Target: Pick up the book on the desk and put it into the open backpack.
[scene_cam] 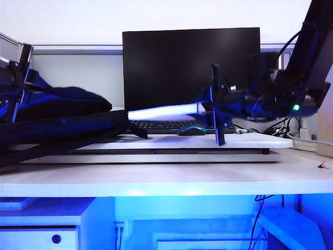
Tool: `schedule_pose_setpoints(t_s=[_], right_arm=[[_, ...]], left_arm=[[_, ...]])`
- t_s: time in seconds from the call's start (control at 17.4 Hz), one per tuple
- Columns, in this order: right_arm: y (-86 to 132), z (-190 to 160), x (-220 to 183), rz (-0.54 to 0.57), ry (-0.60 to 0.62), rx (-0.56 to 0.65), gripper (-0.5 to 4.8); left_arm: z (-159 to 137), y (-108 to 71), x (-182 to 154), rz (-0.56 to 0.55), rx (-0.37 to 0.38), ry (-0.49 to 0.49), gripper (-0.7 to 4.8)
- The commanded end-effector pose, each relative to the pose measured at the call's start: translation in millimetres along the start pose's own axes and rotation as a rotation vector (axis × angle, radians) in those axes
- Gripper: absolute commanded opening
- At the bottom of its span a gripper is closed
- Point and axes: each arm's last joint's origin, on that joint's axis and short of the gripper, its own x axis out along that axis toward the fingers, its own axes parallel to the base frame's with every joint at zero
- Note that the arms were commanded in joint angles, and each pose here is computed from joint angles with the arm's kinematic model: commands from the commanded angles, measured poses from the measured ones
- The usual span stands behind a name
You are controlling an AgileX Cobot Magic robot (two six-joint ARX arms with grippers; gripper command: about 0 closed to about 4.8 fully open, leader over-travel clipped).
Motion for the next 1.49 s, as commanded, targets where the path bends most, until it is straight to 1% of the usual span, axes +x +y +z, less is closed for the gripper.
schedule_pose_setpoints(t_s=[0.06,0.11,0.17,0.23,0.29,0.34,0.46,0.52,0.63,0.75,0.92,1.09,1.15,1.26,1.38,1.49], right_arm=[[40,-4,15,0.154,0.034,-0.105,-0.09],[51,-8,26,0.173,0.053,-0.113,-0.09],[61,-13,39,0.165,0.080,-0.121,-0.09],[74,-19,57,0.116,0.113,-0.164,-0.09],[79,-23,65,0.072,0.122,-0.182,-0.09],[86,-25,74,0.039,0.114,-0.192,-0.09],[89,-24,78,0.037,0.084,-0.198,-0.09],[87,-24,78,0.023,0.087,-0.190,-0.09],[84,-24,78,0.008,0.084,-0.182,-0.09],[76,-35,85,-0.013,0.093,-0.166,-0.09],[73,-54,101,-0.005,0.125,-0.148,-0.09],[77,-64,122,0.037,0.147,-0.140,-0.09],[79,-70,135,0.051,0.165,-0.124,-0.09],[78,-79,153,0.040,0.199,-0.114,-0.09],[70,-87,168,0.023,0.223,-0.103,-0.09],[60,-91,175,0.007,0.214,-0.077,-0.09]], left_arm=[[-3,-18.9,2,-0.163,0.078,0.147,-0.06],[-4,-20.5,2,-0.186,0.091,0.170,-0.06],[-4,-22.1,1,-0.200,0.094,0.175,-0.06],[-2,-27.0,0,-0.240,0.083,0.169,-0.06],[-1,-30.7,0,-0.268,0.077,0.161,-0.06],[0,-38.5,-2,-0.331,0.079,0.147,-0.06],[3,-55.2,-9,-0.470,0.108,0.104,-0.06],[5,-60.4,-11,-0.509,0.107,0.080,-0.06],[7,-63.9,-10,-0.516,0.060,0.093,-0.06],[2,-66.7,-7,-0.524,0.042,0.134,-0.06],[-3,-66.8,-4,-0.520,0.048,0.200,-0.06],[-4,-65.1,-3,-0.503,0.034,0.221,-0.06],[-5,-65.5,-2,-0.504,0.032,0.225,-0.06],[-6,-65.7,-2,-0.503,0.034,0.240,-0.06],[-7,-65.7,-2,-0.503,0.035,0.246,-0.06],[-7,-65.8,-1,-0.503,0.034,0.250,-0.06]])
